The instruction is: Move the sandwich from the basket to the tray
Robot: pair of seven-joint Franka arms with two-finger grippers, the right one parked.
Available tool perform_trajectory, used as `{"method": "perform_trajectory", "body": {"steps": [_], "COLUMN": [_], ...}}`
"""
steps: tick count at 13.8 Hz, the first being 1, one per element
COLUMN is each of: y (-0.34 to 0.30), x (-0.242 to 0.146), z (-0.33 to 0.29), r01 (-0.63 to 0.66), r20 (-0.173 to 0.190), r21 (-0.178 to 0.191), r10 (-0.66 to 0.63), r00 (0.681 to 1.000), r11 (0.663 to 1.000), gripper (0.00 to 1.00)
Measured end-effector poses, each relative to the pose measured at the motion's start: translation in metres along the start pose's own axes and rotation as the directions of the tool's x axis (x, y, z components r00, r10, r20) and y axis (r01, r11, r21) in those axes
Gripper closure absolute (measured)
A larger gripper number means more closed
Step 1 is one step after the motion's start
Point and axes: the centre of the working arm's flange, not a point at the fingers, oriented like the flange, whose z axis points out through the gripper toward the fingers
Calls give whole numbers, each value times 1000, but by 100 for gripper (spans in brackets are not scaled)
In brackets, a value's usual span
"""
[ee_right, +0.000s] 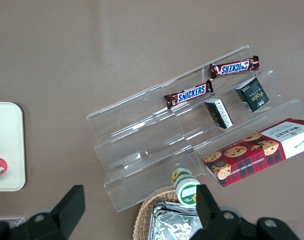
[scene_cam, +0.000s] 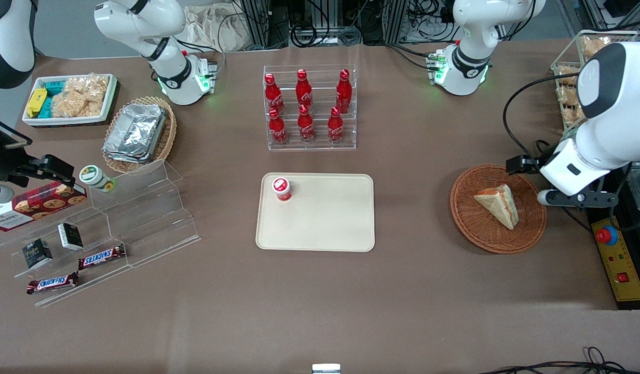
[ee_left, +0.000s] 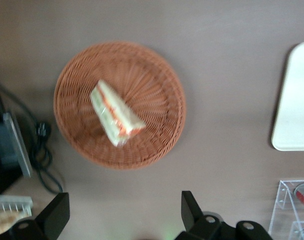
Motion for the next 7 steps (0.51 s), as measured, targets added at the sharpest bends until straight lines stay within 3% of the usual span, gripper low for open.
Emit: {"method": "perform_trajectory", "body": {"steps": [2,3,5,7], "y": [-8,-10,-13,-23], "x": [2,5,10,12], "z": [16,29,68,111], "r01": [192,239,278,339], "r20": [22,11,-35,-83], "r21": [15,34,62,40], "r10": [-192,-240,-276,-335], "r00": [981,971,961,939], "r11": [981,970,959,940], "gripper": [0,0,0,0]}}
